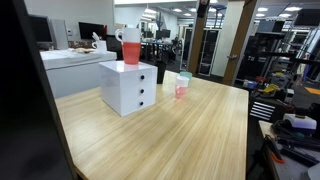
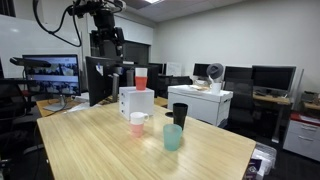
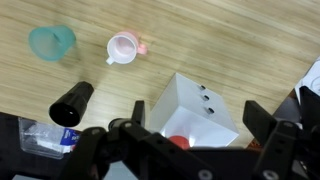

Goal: Pick up the blue cup and put it in the black cup, pick up the stacked white and orange cups and put them in the blue cup, pick up the stacked white and pink cups and put them in the white cup

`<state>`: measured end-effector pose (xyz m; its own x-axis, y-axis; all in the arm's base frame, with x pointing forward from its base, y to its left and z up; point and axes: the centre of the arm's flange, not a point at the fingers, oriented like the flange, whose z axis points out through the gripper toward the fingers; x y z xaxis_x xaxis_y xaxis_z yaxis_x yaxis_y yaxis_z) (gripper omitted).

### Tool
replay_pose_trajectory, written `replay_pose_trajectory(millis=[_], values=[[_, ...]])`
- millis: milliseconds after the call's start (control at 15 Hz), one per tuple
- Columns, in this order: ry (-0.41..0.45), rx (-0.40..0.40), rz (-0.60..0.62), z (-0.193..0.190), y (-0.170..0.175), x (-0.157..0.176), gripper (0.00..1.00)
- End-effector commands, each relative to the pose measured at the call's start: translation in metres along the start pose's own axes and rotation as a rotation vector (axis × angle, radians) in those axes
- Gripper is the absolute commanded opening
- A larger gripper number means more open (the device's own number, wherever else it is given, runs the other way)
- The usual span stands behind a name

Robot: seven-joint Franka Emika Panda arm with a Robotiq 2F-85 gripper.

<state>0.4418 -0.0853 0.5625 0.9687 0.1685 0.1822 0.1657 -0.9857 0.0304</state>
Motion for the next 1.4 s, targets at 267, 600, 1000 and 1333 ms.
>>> replay_pose_trajectory(millis=[267, 600, 1000, 1333], values=[[0.007, -0.133, 0.225, 0.002, 0.064, -0.019, 1.0], [-0.011, -0.197, 0.421, 0.016, 0.119, -0.037, 1.0], [-0.017, -0.26, 0.59, 0.056, 0.178, -0.047, 1.0], [-0.006, -0.295, 0.652, 0.105, 0.209, -0.044, 1.0]])
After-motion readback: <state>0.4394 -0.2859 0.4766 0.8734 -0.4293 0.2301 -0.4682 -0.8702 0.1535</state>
